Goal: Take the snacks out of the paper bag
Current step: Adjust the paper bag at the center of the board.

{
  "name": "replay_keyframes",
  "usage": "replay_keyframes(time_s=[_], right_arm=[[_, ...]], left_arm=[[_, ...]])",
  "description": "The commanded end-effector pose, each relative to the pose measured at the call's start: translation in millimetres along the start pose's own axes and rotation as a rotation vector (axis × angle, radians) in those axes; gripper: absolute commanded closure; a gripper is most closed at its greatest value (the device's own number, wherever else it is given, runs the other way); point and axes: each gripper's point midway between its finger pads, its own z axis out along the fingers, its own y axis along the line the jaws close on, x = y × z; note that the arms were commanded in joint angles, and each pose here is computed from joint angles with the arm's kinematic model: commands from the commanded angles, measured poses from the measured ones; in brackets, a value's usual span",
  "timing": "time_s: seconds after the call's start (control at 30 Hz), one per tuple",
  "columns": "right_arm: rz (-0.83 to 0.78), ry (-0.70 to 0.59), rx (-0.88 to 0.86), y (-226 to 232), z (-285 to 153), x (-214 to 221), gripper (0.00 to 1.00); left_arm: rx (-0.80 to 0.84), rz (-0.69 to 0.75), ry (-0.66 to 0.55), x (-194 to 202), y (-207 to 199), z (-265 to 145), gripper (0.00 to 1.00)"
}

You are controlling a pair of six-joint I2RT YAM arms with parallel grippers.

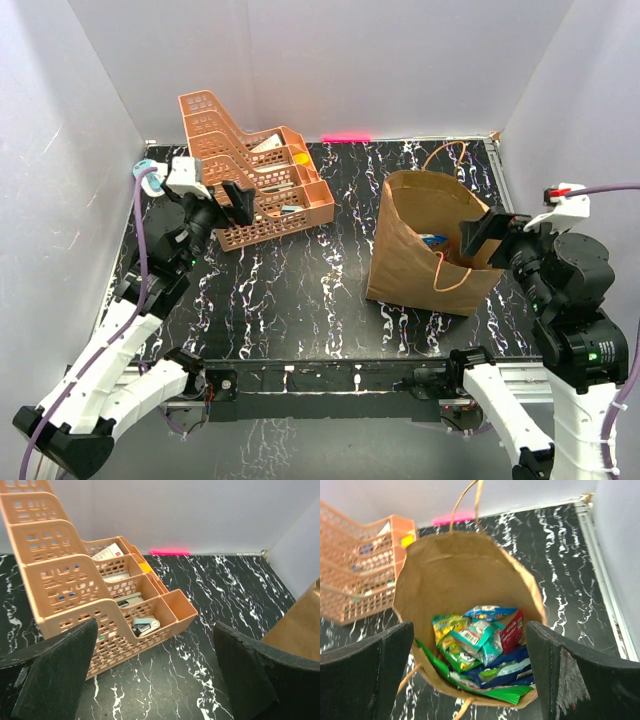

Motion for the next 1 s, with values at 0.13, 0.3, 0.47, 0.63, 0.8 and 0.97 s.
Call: replay_keyframes(time_s=[0.13, 0.3, 0.47, 0.63, 0.8, 0.97], right_arm=[[-0.278, 0.069, -0.356, 45.6, -18.6, 28.8, 0.02], [-0.512, 0.109, -0.460, 49.1, -15.7, 59.7, 0.02], [-0.754, 0.034, -0.535, 50.7, -13.1, 65.5, 0.02], [-0.923, -0.018, -0.597, 55.4, -10.0, 67.6, 0.02], [-0.921, -0.154, -0.595, 62.2, -23.9, 36.7, 0.00], [-1.090, -0.005, -0.738, 49.0, -40.6, 92.8, 0.05]], left_arm=[[0.144, 0.050, -0.095, 4.1, -25.3, 6.0, 0.02], [0.150, 0.053, -0.116, 11.1, -27.3, 6.3, 0.02], [0.181, 0.056, -0.123, 14.6, -35.1, 5.7, 0.02], [0.188, 0.046, -0.134, 13.6, -37.1, 5.0, 0.02], [0.168, 0.045, -0.142, 12.8, -34.8, 4.5, 0.02], [0.180, 0.042, -0.146, 11.5, -37.8, 2.8, 0.02]])
